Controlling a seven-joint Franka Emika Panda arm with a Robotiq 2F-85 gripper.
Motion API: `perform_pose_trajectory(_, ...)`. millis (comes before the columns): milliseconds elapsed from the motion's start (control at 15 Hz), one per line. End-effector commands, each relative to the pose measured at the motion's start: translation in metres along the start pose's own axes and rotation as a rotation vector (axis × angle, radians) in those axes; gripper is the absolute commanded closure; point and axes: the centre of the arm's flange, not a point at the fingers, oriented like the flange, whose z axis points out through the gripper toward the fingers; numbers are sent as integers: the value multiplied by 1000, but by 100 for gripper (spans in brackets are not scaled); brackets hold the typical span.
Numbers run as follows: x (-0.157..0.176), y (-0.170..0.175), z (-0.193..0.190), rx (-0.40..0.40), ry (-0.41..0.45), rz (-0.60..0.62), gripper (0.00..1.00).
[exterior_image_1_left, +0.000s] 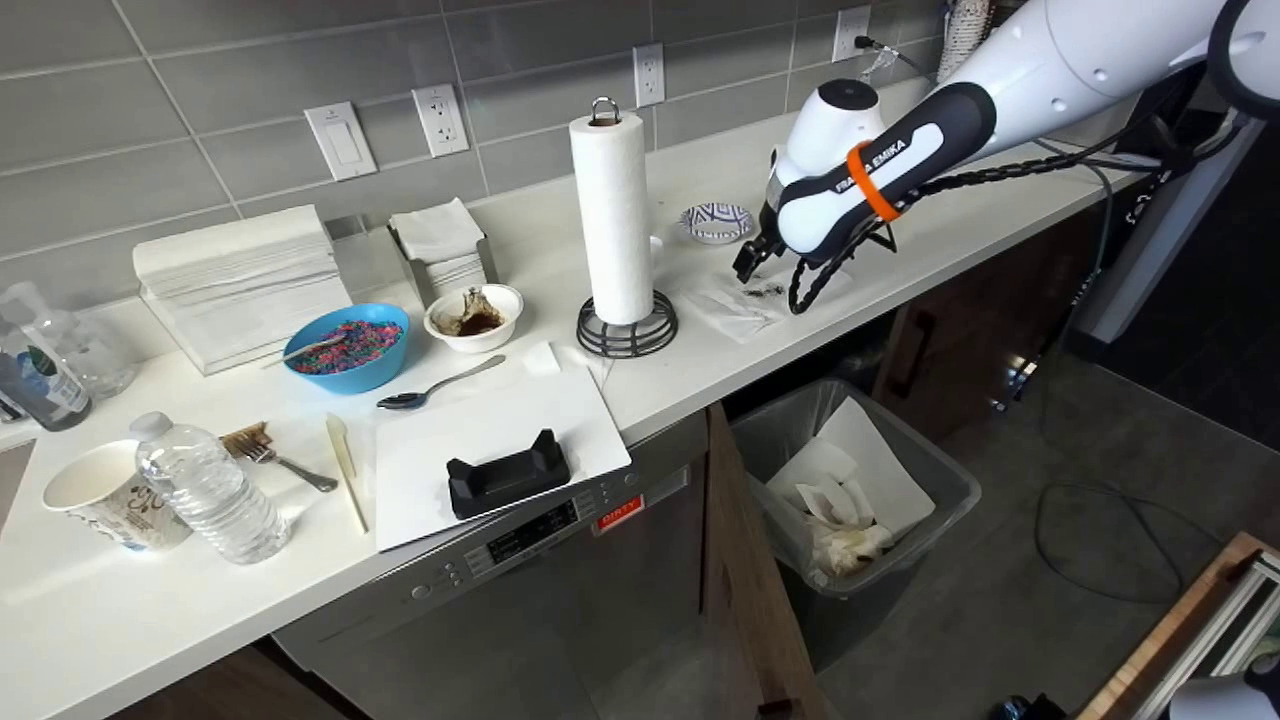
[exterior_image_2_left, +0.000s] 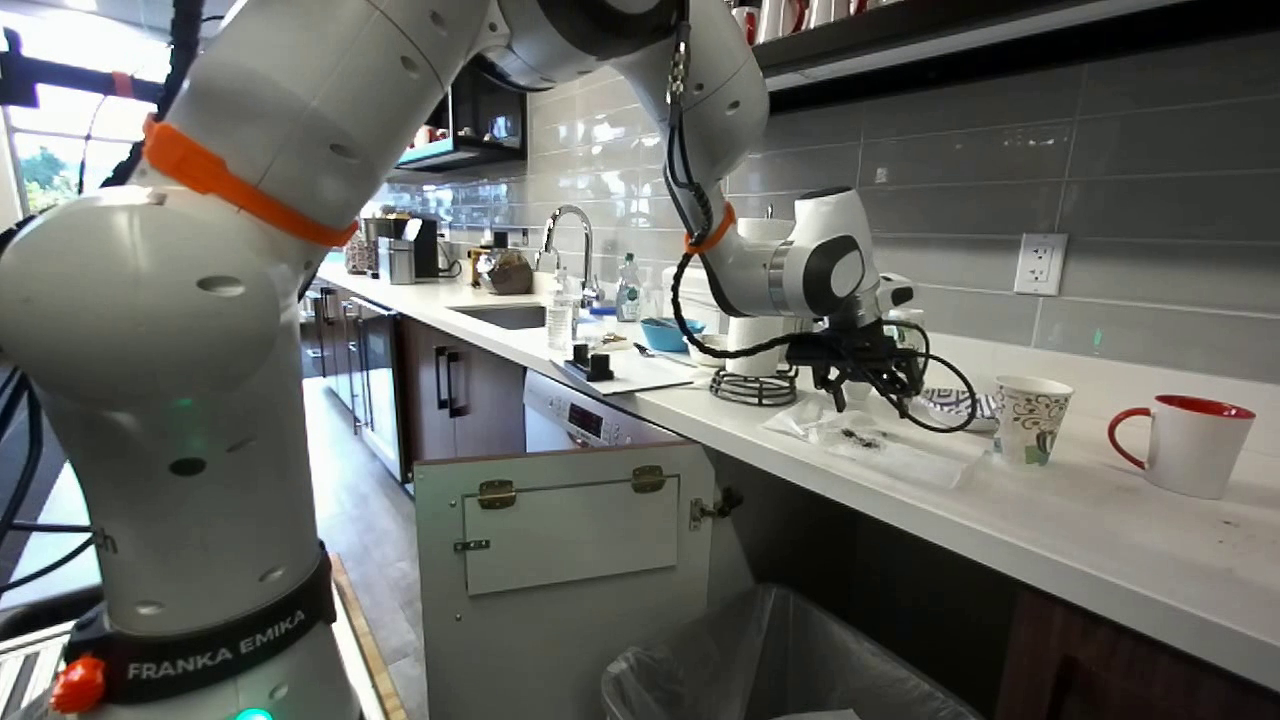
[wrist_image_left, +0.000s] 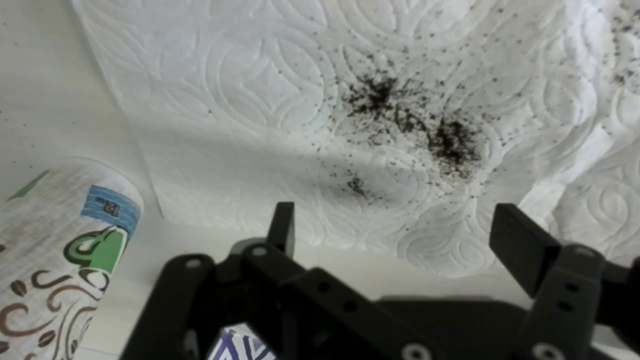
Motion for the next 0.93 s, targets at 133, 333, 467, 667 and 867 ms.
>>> perform_pose_trajectory(133, 5, 5, 31, 0, -46, 14, 0)
perform_pose_trajectory(333, 4, 3, 41, 13, -55, 22, 0)
perform_pose_trajectory(467, 2, 2, 46, 20, -68, 28, 0)
perform_pose_trajectory(667, -4, 0, 46, 21, -93, 22, 0)
perform_pose_trajectory(867, -16, -4, 46, 37, -134, 18, 0)
